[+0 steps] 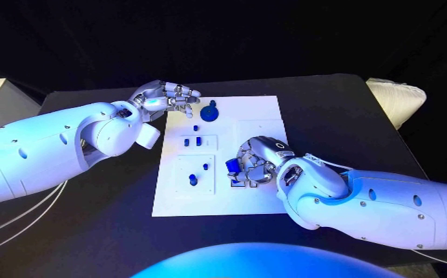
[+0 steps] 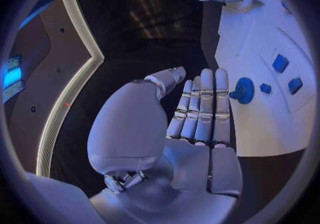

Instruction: Assemble the parts on the task board

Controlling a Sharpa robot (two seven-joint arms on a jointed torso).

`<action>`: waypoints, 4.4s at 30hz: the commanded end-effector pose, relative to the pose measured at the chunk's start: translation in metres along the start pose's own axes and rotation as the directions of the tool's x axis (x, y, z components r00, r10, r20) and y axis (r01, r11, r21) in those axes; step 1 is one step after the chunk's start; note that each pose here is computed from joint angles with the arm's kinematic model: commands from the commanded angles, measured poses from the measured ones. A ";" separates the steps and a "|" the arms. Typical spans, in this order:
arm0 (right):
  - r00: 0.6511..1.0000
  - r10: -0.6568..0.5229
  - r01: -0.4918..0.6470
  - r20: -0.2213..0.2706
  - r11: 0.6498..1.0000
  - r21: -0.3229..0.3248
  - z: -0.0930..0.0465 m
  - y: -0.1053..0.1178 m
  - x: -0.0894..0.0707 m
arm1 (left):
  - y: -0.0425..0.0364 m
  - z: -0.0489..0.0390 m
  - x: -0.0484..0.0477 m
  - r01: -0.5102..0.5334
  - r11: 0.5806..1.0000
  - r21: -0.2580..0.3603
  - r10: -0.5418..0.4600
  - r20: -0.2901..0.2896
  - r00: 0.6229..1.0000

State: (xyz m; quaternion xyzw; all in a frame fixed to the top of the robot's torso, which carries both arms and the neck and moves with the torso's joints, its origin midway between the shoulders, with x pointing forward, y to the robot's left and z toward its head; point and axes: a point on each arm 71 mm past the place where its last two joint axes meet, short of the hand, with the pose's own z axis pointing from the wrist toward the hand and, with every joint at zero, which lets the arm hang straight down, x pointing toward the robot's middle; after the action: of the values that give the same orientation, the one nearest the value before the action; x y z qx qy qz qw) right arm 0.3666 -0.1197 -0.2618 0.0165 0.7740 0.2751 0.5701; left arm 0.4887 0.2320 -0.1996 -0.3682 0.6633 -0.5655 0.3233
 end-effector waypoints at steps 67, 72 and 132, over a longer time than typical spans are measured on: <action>0.835 0.398 -0.271 -0.379 0.898 0.347 -0.016 -0.036 -0.015 | 0.0037 0.0016 0.0053 -0.008 0.999 -0.045 0.006 -0.051 0.999; 0.879 0.354 -0.253 -0.320 0.914 0.318 -0.009 -0.038 -0.020 | 0.0039 0.0014 0.0053 -0.009 0.999 -0.047 0.007 -0.052 0.999; 0.902 0.341 -0.265 -0.264 0.921 0.285 0.005 -0.027 -0.016 | 0.0054 0.0009 0.0055 -0.013 0.998 -0.063 0.009 -0.065 0.998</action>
State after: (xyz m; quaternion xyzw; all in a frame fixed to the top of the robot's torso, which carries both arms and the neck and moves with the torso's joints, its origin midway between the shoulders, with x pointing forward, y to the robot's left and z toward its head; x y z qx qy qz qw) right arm 0.3849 -0.1471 -0.2590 0.1820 0.8632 0.2672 0.3878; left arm 0.4867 0.2298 -0.2058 -0.3622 0.6916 -0.5483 0.2999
